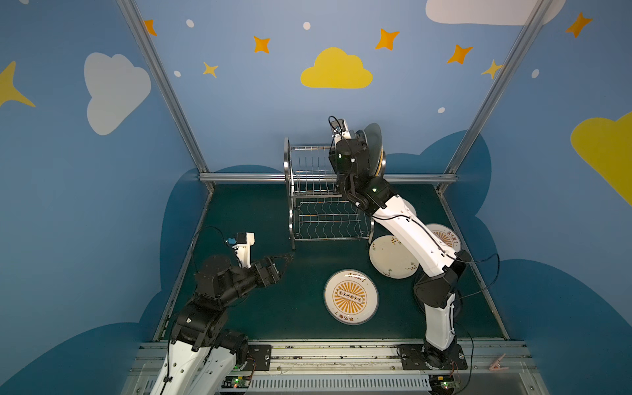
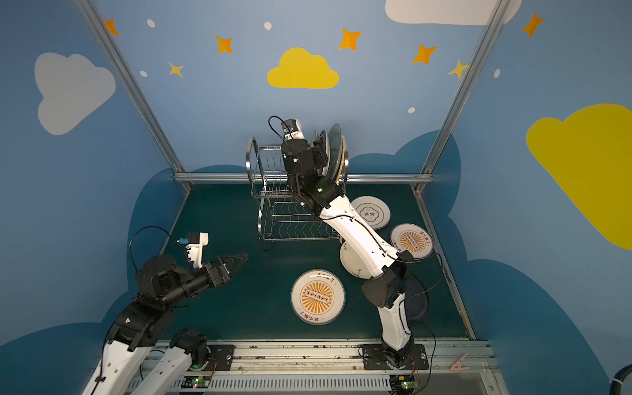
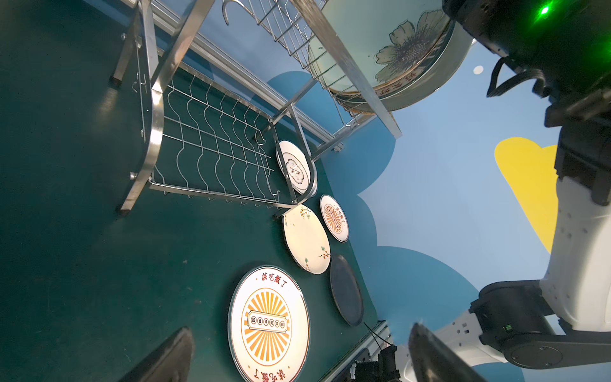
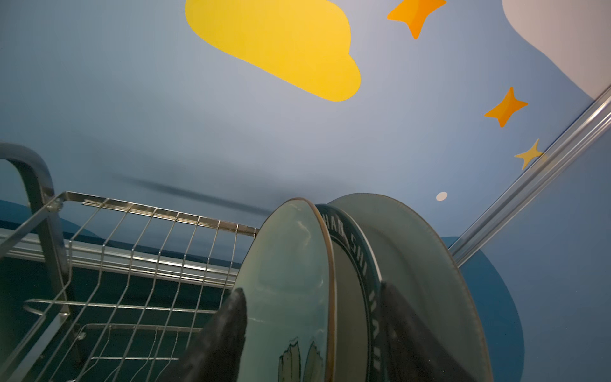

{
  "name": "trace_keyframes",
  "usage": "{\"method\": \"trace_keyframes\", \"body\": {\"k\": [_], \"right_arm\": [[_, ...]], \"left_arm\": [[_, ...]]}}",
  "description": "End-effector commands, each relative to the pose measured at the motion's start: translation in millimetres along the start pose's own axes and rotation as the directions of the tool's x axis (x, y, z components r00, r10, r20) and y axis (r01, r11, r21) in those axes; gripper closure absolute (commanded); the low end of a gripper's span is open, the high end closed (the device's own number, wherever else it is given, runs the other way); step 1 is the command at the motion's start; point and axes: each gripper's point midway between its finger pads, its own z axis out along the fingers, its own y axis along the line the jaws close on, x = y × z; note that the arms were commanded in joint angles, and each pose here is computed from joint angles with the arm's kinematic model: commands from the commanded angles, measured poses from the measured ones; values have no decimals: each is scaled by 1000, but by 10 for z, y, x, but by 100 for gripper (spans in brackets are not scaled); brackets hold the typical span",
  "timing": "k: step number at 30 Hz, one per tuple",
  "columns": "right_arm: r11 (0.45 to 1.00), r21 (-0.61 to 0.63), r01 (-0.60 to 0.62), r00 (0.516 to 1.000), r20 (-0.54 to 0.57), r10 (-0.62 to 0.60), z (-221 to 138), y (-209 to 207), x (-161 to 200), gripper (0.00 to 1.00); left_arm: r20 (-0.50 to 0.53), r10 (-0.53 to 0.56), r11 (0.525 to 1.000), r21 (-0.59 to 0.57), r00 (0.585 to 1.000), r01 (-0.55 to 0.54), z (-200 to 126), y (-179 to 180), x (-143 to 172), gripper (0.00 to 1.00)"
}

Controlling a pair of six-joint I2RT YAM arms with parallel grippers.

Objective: Load plates into a dish rack
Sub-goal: Place the plate on the dish rack, then pick up the plate from the top-right of the table.

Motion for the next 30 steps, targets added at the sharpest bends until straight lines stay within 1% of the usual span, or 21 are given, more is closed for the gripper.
{"method": "trace_keyframes", "body": {"k": [1,4,12,15,18,21,25,27,29,30], "right_arm": [[994,-34,-108,992,57,110,-261,-289,-335,26],[987,-90,-132,988,63,138,-382,-322,-408,17],[951,-238,-198,976,45,215,-793,-570,-487,10],[937,-266,-225,971,22,239,-957,-728,-393,9],[912,-306,-274,960,-27,280,-1114,-878,-180,9],[891,-312,-329,944,-100,314,-1222,-1005,161,9],[874,-269,-405,913,-176,369,-1395,-1263,663,9],[861,-236,-452,888,-211,408,-1466,-1397,906,9],[853,-199,-483,865,-259,430,-1506,-1458,1213,9],[853,-170,-493,852,-294,434,-1510,-1467,1422,9]], "left_arm": [[-1,2,1000,13,1000,-2,22,0,0,0],[2,3,1000,13,1000,-3,20,-1,-6,0],[4,2,1000,14,1000,-2,11,-2,-6,0],[3,3,1000,18,1000,-3,8,-11,-2,0],[4,3,1000,22,1000,-3,5,-18,-5,0],[2,3,1000,27,1000,-3,6,-27,-1,0],[1,1,1000,30,1000,-1,4,-31,2,0],[-2,2,999,36,1000,-2,6,-43,7,0],[-2,1,999,36,1000,-1,10,-37,4,0],[-2,1,999,37,1000,-1,9,-43,5,0]]}}
